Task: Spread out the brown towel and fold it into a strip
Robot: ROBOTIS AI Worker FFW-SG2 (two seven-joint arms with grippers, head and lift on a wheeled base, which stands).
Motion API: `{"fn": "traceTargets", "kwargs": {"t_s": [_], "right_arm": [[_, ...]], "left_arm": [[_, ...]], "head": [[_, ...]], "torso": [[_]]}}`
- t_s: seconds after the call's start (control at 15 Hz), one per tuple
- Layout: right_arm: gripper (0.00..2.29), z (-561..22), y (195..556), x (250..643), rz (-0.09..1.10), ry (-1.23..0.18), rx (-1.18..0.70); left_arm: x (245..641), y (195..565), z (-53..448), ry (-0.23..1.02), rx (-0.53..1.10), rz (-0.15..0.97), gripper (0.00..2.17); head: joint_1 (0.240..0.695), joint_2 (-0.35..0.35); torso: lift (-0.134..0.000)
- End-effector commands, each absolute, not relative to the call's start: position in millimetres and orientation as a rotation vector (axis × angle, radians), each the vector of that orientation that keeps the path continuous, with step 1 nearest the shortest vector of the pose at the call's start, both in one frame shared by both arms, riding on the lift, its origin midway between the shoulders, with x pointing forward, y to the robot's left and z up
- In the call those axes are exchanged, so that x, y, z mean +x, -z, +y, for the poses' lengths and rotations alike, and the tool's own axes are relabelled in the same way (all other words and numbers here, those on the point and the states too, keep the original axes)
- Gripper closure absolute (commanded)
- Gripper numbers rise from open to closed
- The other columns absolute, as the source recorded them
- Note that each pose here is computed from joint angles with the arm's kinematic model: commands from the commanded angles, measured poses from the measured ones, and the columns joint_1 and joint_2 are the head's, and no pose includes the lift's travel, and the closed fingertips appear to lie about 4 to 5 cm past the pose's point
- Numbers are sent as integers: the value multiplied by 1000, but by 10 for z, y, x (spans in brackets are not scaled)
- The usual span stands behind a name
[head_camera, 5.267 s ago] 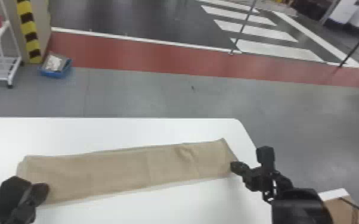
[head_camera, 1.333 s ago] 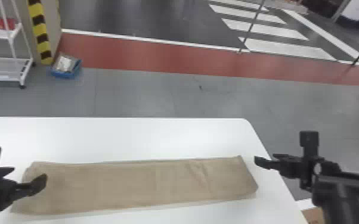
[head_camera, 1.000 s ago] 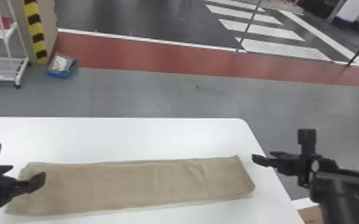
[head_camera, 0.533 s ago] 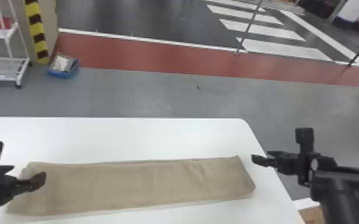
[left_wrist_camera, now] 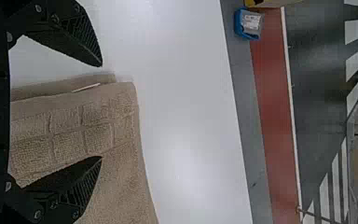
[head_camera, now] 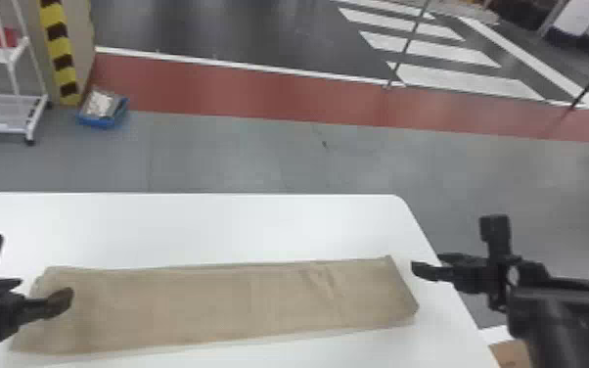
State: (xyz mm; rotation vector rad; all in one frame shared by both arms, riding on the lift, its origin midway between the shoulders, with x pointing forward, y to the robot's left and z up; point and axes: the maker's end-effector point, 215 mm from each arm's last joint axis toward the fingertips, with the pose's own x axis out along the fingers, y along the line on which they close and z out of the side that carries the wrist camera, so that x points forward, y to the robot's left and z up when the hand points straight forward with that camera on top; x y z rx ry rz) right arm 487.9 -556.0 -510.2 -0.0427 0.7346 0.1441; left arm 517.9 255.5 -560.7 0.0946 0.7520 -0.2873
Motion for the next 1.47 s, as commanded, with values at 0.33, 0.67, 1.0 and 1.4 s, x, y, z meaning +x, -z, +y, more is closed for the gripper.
{"fn": "traceTargets", "kwargs": {"t_s": [0.33,0.67,1.0,1.4], "right_arm": [[194,-5659,5111,4760,741,-144,-32],[194,-5637,5132,4741,759,-156,-31],[194,-5582,5189,4725,778,-183,-9],[194,-5636,5184,4700,772,-181,-4]], "left_arm": [[5070,5670,2645,267,75,802,191],[5041,5670,2665,263,74,816,167],[4957,5725,2669,268,67,855,164],[4955,5726,2660,271,67,855,157]], "head": [[695,-324],[695,-329],[695,-323],[695,-327]], "torso": [[0],[0],[0],[0]]}}
